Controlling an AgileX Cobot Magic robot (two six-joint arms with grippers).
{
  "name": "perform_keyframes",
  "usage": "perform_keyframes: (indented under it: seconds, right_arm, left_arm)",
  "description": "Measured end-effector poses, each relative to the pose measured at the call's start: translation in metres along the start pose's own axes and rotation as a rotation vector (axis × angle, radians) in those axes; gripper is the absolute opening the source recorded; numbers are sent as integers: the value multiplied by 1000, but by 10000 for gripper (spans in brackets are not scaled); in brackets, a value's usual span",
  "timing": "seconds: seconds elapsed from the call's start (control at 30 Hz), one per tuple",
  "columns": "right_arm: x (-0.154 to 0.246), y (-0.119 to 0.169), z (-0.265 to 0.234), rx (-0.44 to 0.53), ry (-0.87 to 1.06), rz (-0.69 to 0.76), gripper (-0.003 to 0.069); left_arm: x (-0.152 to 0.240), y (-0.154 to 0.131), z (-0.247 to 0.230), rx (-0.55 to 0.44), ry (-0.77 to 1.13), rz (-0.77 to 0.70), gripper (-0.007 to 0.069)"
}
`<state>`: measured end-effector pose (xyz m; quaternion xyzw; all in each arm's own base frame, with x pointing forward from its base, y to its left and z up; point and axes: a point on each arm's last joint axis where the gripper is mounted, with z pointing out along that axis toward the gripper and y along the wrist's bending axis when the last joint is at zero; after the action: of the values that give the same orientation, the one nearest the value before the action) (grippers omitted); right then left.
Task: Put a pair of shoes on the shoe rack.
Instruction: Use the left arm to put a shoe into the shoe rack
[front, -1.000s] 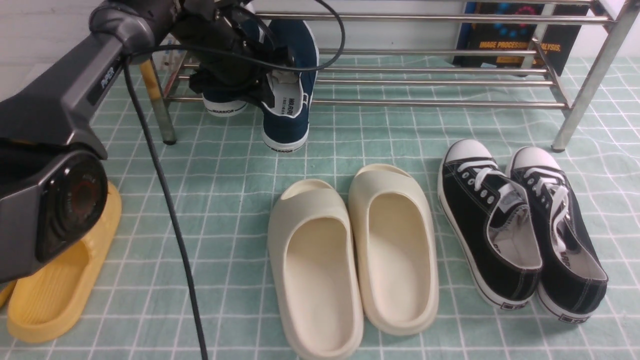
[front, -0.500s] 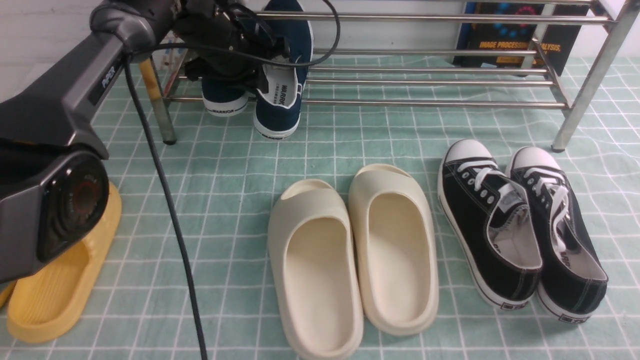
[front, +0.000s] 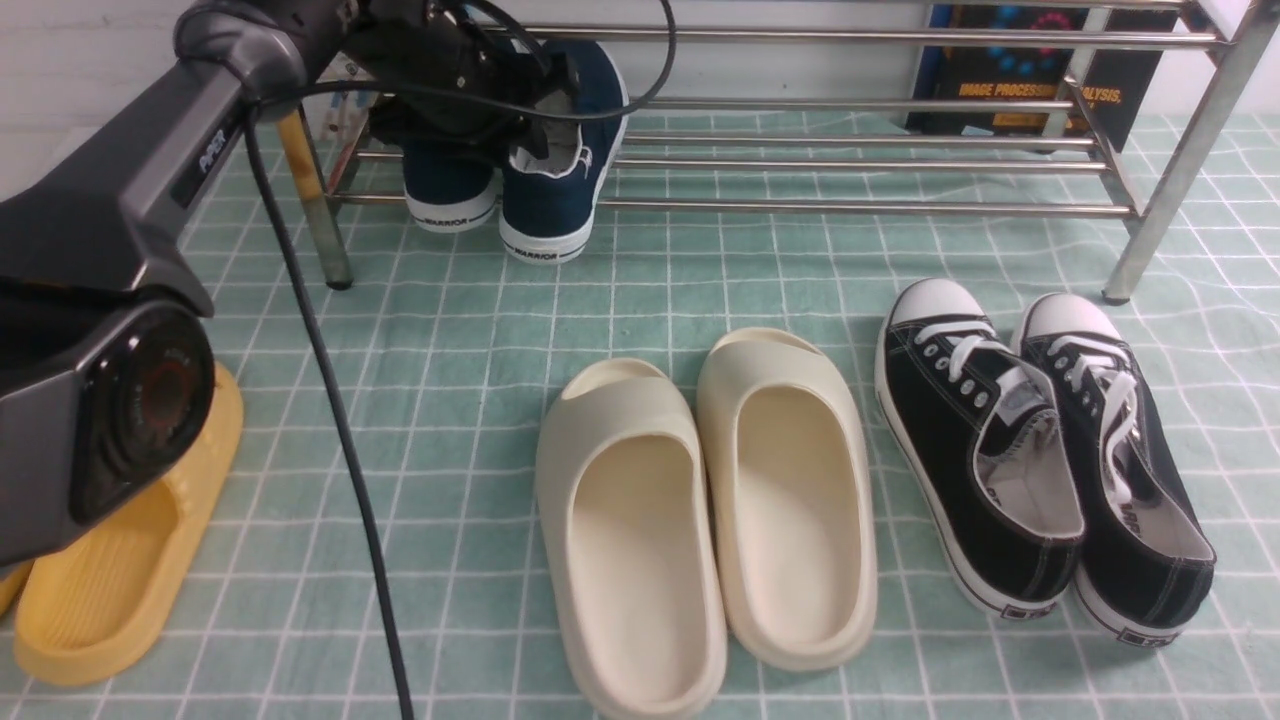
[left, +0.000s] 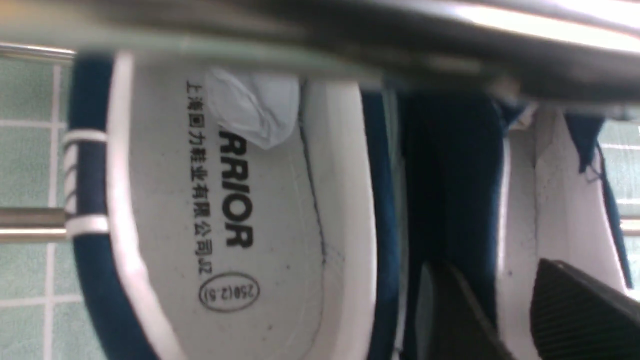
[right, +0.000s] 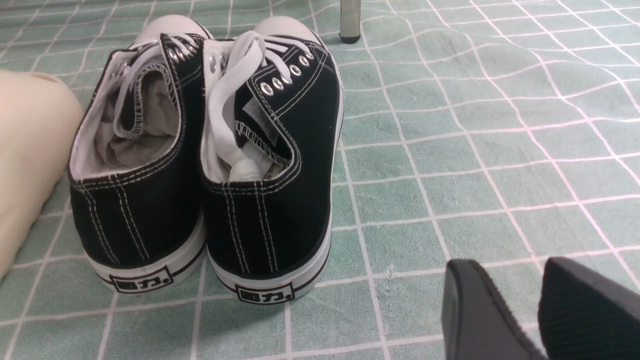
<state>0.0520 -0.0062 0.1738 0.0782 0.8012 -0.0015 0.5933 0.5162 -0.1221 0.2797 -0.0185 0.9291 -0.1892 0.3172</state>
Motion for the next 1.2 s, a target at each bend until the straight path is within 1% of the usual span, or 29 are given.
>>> perform_keyframes:
  seconds: [0.17,0.23,0.33,0.37,0.43,0.47,0.5,0.53,0.57,0.67,0.7,0.8,0.87,0.9,0.93,0.97,1.03,1.07,1.1,1.2]
  right_arm:
    - [0,0,0,0,0,0,239]
    - [0,0,0,0,0,0,239]
    - [0,0,0,0,0,0,239]
    - [0,0,0,0,0,0,239]
    - [0,0,0,0,0,0,239]
    - [0,0,0,0,0,0,239]
    - [0,0,0,0,0,0,239]
    - [0,0,0,0,0,0,239]
    - [0,0,0,0,0,0,239]
    - [0,0,0,0,0,0,239]
    - [0,0,0,0,0,0,239]
    - [0,0,0,0,0,0,239]
    - [0,0,0,0,0,0,239]
    - [0,0,0,0,0,0,239]
    - [0,0,0,0,0,0,239]
    - [0,0,0,0,0,0,239]
    - [0,0,0,0,0,0,239]
    - [0,0,0,0,0,0,239]
    - [0,0,0,0,0,0,239]
    - [0,0,0,0,0,0,239]
  left_arm:
    - [-4,-4,-18,-21,9,28,289]
    - [-8,-8,-34,-37,10,50,287]
    - [-12,-12,-56,-65,24,76,256]
    - [-12,-12,-58,-66,26,76,256]
    - [-11,-14,-74,-85,53,91,195]
    - [-11,-15,-76,-86,57,94,190]
    - [-11,-17,-84,-87,61,112,147]
    - [-11,-18,-85,-87,63,116,135]
    - [-10,-22,-91,-85,60,135,95]
    - [-9,-33,-99,-73,48,160,15]
    - [-7,-39,-98,-67,52,174,-13]
    - [0,-46,-94,-61,77,189,-13]
    - [15,-48,-77,-73,150,201,-13]
    - [16,-48,-75,-75,156,202,-13]
    - [26,-43,-63,-101,210,207,-13]
    - [29,-42,-60,-108,222,208,-13]
    - [42,-31,-45,-155,291,210,-13]
    - [42,-31,-45,-155,291,210,-13]
    - [49,-25,-37,-178,323,212,-13]
    - [53,-20,-22,-184,324,211,-13]
